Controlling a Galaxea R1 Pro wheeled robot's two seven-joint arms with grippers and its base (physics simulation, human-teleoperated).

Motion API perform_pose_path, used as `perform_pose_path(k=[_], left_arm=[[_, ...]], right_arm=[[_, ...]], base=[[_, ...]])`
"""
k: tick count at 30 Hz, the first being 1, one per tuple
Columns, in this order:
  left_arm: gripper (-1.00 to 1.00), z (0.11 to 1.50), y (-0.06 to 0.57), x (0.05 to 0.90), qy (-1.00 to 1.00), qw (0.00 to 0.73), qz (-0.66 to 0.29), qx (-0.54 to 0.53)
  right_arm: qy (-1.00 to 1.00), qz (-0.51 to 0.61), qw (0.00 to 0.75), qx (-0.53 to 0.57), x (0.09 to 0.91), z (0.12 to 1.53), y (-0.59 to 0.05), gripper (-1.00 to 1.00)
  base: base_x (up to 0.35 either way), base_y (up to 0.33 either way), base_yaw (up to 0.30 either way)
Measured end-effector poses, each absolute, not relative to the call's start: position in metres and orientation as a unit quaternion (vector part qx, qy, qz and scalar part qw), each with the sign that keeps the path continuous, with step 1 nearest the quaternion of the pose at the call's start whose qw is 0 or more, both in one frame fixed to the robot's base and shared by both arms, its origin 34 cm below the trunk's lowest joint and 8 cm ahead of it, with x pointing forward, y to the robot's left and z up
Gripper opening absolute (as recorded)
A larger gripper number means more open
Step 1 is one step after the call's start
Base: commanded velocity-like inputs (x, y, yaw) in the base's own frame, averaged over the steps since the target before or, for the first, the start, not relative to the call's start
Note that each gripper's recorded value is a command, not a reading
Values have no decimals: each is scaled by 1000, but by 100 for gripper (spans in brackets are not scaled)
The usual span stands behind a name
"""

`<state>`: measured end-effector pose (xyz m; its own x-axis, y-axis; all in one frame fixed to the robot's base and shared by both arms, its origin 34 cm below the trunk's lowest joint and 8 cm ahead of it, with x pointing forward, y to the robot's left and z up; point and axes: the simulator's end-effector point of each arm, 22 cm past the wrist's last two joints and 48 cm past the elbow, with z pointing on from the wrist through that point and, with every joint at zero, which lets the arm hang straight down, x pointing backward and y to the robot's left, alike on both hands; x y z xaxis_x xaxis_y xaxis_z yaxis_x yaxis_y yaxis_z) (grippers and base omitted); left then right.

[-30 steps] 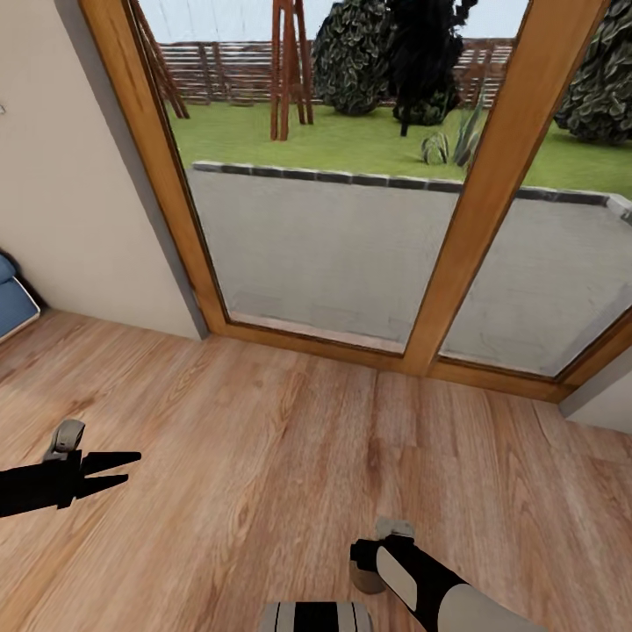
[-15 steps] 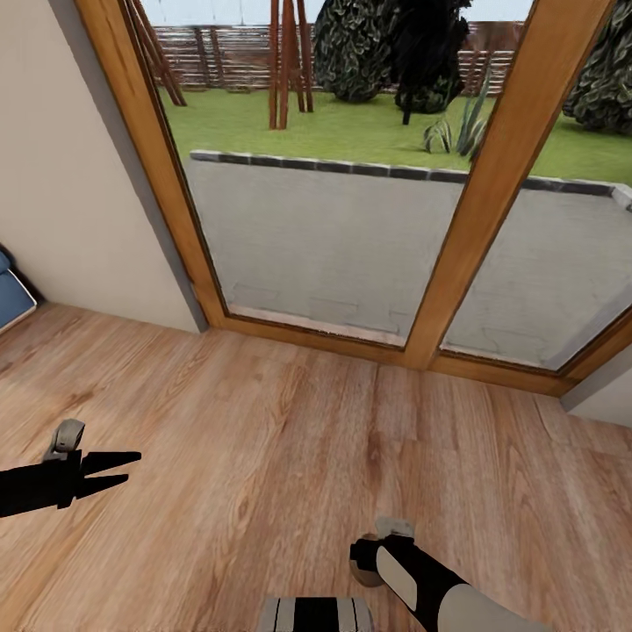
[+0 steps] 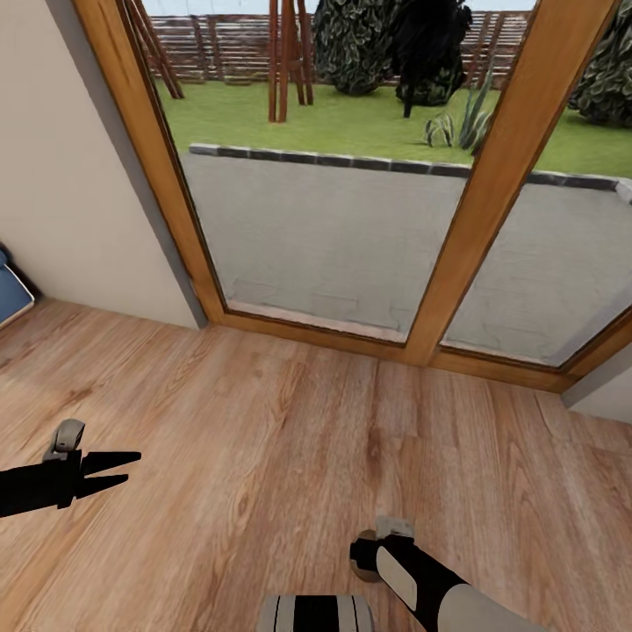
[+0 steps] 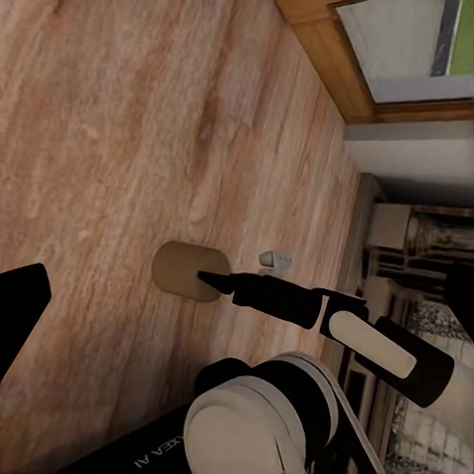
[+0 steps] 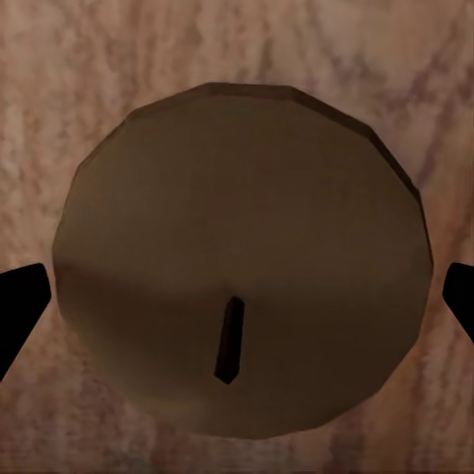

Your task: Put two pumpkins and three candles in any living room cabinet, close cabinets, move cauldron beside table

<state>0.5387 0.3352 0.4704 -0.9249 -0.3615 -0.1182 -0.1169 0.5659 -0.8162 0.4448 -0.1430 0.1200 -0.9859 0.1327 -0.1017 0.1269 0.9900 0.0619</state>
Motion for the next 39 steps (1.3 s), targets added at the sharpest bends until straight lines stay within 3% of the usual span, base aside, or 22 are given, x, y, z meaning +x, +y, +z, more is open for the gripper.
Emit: perform_pose_path(k=[39], left_arm=[[100,459,335,538,876,127,-444,-142]], right_arm=[[996,27,51,67,440,111,-142,100]], base=[[0,0,0]])
